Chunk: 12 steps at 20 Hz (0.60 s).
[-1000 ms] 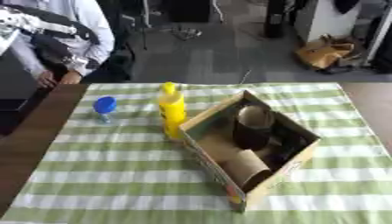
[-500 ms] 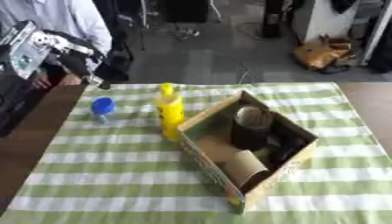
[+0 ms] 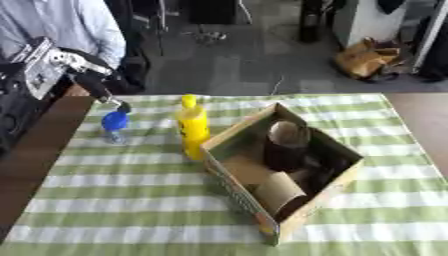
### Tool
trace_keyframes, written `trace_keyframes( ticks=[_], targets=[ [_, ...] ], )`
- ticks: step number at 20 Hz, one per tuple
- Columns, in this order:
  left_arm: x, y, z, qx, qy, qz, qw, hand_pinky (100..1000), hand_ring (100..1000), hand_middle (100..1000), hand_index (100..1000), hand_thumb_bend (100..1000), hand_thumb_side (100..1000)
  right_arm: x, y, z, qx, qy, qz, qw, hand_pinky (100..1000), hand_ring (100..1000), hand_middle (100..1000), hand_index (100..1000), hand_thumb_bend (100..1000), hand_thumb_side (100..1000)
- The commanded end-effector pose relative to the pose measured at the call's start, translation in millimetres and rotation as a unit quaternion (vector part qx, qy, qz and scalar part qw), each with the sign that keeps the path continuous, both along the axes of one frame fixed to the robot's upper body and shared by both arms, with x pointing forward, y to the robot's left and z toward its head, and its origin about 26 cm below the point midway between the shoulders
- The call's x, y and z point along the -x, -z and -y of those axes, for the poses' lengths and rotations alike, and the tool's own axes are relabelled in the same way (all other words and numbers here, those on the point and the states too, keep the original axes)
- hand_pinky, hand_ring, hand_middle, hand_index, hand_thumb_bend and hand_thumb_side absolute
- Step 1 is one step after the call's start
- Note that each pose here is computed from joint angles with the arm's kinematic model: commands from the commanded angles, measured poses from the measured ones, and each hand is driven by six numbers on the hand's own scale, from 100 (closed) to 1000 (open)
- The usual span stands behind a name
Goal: Pick up objects on the table and place them in the box.
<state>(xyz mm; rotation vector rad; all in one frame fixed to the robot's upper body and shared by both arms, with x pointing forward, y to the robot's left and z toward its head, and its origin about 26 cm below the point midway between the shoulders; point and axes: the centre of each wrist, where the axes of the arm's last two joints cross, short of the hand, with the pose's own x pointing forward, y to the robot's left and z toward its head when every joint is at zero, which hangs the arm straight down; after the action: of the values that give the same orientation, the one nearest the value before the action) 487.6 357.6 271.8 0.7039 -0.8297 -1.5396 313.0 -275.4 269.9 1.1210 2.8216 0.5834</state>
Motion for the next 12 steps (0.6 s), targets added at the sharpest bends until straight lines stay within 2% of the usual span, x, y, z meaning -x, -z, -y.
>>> trace_keyframes(
  ticks=[1, 2, 3, 4, 6, 9, 10, 12],
  targets=[
    [2.6, -14.1, -6, 0.019, -0.019, 0.016, 1.000, 1000, 1000, 1000, 1000, 497, 858, 3.5, -9.2, -3, -0.001, -0.008, 0.023, 1.000, 822, 828, 682, 612, 100, 1000],
    [2.4, -12.7, -6, 0.017, -0.021, 0.013, 1.000, 999, 1000, 1000, 1000, 556, 763, 3.4, -9.5, -3, -0.001, -0.009, 0.023, 1.000, 822, 828, 681, 611, 100, 1000],
    [2.0, -10.1, -6, 0.013, -0.022, 0.009, 1.000, 999, 1000, 1000, 1000, 556, 763, 3.4, -9.8, -3, -0.001, -0.009, 0.023, 1.000, 822, 828, 681, 611, 100, 1000],
    [1.6, -7.7, -6, 0.009, -0.023, 0.006, 1.000, 1000, 1000, 1000, 1000, 574, 701, 3.4, -10.0, -3, -0.001, -0.009, 0.024, 1.000, 822, 828, 681, 610, 100, 1000],
    [0.8, -1.0, -8, 0.002, -0.026, -0.005, 1.000, 1000, 1000, 1000, 1000, 580, 652, 3.3, -10.2, -3, -0.002, -0.009, 0.024, 1.000, 822, 828, 680, 607, 100, 1000],
    [0.2, 8.0, -12, 0.001, -0.034, -0.018, 0.999, 1000, 1000, 1000, 1000, 583, 681, 3.3, -10.5, -3, -0.003, -0.010, 0.024, 1.000, 822, 828, 679, 605, 100, 1000],
    [0.1, 9.7, -13, 0.004, -0.036, -0.020, 0.999, 1000, 1000, 1000, 1000, 560, 753, 3.3, -10.6, -3, -0.003, -0.010, 0.024, 1.000, 822, 828, 678, 603, 100, 1000],
    [0.0, 12.5, -14, 0.011, -0.043, -0.024, 0.999, 993, 1000, 1000, 1000, 566, 762, 3.3, -10.9, -4, -0.003, -0.011, 0.025, 1.000, 822, 827, 677, 603, 100, 1000]
  ],
)
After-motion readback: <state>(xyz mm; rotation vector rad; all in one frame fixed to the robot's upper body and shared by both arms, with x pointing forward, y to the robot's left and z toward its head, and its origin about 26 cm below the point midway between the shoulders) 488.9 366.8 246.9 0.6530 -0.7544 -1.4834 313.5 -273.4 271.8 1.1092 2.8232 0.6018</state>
